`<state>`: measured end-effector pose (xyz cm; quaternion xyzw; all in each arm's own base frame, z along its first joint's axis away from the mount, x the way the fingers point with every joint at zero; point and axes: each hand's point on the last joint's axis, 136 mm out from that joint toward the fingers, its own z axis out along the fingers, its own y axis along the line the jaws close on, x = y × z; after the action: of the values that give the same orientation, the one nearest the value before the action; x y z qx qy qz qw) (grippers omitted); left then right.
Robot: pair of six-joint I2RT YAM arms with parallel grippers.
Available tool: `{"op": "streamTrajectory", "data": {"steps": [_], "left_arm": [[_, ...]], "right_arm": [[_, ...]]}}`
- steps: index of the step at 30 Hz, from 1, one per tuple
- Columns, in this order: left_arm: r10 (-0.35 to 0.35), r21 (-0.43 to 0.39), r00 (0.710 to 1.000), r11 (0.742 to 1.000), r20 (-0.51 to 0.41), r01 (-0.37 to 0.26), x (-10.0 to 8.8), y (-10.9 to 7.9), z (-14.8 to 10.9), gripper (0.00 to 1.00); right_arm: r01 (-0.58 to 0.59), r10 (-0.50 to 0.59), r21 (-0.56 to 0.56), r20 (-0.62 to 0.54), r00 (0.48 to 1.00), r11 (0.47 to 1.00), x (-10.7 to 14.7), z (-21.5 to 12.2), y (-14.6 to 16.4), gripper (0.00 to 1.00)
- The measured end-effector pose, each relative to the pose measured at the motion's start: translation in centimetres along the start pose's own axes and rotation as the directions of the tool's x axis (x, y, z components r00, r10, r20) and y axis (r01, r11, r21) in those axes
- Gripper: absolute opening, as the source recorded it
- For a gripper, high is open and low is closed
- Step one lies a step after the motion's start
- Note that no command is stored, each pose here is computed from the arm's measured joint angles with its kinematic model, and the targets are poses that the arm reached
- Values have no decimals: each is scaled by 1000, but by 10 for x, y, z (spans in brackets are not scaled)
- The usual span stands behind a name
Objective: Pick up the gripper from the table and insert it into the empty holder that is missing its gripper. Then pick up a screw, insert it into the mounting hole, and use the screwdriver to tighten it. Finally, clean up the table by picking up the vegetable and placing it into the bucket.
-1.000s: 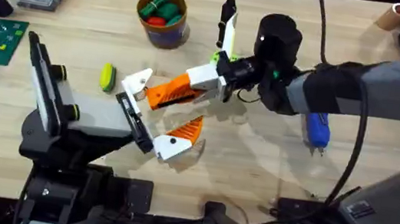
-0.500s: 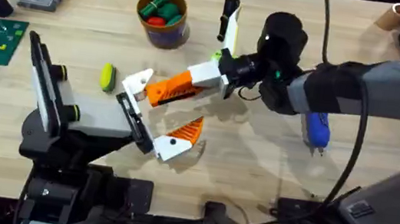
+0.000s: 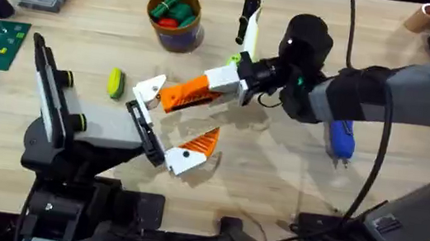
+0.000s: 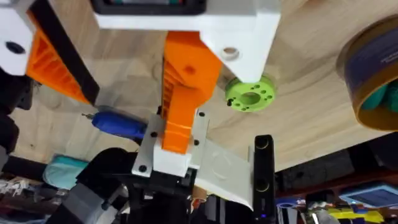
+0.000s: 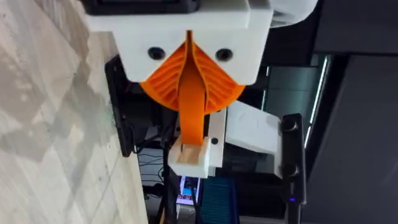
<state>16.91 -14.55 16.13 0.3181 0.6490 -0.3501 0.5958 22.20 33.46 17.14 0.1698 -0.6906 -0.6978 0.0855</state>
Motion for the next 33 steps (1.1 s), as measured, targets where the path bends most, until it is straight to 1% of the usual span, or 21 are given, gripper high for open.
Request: {"op": "streamTrajectory", "data": {"steps": [4,7,11,18,22,26,33], "left_arm": [[-4,19,1000,1000,-2,4,1,-3,0,990],[-18,30,1000,999,-4,19,1,-5,0,990],[-32,46,999,998,-7,32,2,-8,0,990],[-37,112,999,993,-14,38,3,-19,-1,990],[-48,145,999,988,-20,50,4,-25,-2,990],[-61,176,998,982,-25,64,5,-30,-3,990],[-65,187,998,980,-27,69,5,-32,-4,990]], "right_arm": [[-13,12,5,6,1000,1000,-1,0,-2,14],[-40,40,12,9,999,999,-1,0,-6,16],[-46,46,16,7,999,999,0,0,-6,14],[-56,56,17,-15,998,998,3,8,-4,16],[-102,103,29,-27,994,994,4,10,-8,14],[-117,118,36,-37,992,992,5,10,-10,15],[-107,108,37,-40,993,994,5,11,-10,15]]}}
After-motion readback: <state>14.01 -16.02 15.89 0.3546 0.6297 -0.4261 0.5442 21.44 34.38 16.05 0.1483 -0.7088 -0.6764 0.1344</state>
